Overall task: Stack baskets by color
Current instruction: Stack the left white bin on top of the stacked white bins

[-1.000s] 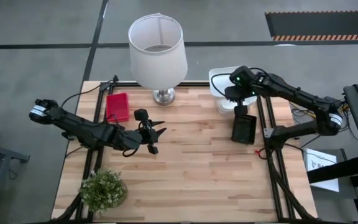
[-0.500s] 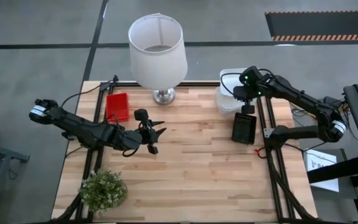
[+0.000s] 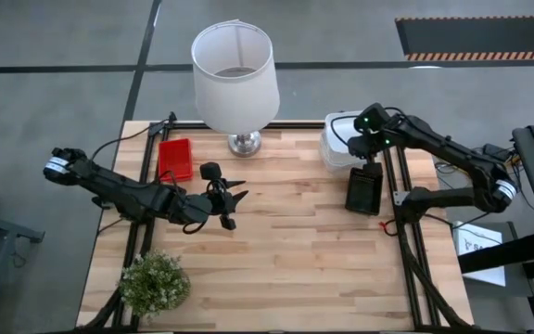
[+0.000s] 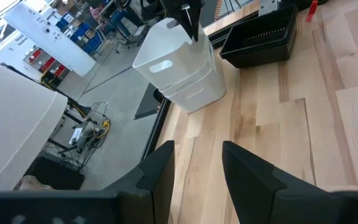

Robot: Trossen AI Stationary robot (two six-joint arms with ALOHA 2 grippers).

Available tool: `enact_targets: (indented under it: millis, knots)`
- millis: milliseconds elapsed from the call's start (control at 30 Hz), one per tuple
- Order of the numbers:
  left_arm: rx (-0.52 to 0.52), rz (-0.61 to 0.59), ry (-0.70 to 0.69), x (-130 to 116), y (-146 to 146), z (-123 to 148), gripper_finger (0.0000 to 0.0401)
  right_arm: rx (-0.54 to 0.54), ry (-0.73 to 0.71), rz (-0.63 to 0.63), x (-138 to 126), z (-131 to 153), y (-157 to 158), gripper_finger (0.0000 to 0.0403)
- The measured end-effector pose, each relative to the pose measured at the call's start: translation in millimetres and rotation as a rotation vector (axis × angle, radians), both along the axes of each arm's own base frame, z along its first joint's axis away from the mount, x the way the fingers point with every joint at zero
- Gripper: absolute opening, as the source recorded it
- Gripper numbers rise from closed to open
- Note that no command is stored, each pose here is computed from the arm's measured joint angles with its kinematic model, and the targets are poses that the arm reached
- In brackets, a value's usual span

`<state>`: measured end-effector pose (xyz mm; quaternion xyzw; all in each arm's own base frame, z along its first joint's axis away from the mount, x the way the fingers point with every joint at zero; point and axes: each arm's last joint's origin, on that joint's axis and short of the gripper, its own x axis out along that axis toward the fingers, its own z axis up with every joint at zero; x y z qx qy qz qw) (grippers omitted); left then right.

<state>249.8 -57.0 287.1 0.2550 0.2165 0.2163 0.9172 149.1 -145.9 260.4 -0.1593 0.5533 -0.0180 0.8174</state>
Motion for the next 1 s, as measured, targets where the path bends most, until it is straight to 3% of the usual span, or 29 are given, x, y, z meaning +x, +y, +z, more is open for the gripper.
enact_targets:
  millis: [633,1000]
  knots:
    - [0.002,0.0,0.002,0,0,0,0.0118,0.055,-0.01,-0.123,3,-4,-3,0.0009]
    - [0.0,0.0,-0.001,0,0,0,0.0118,0.07,-0.042,-0.231,4,15,-5,0.0009]
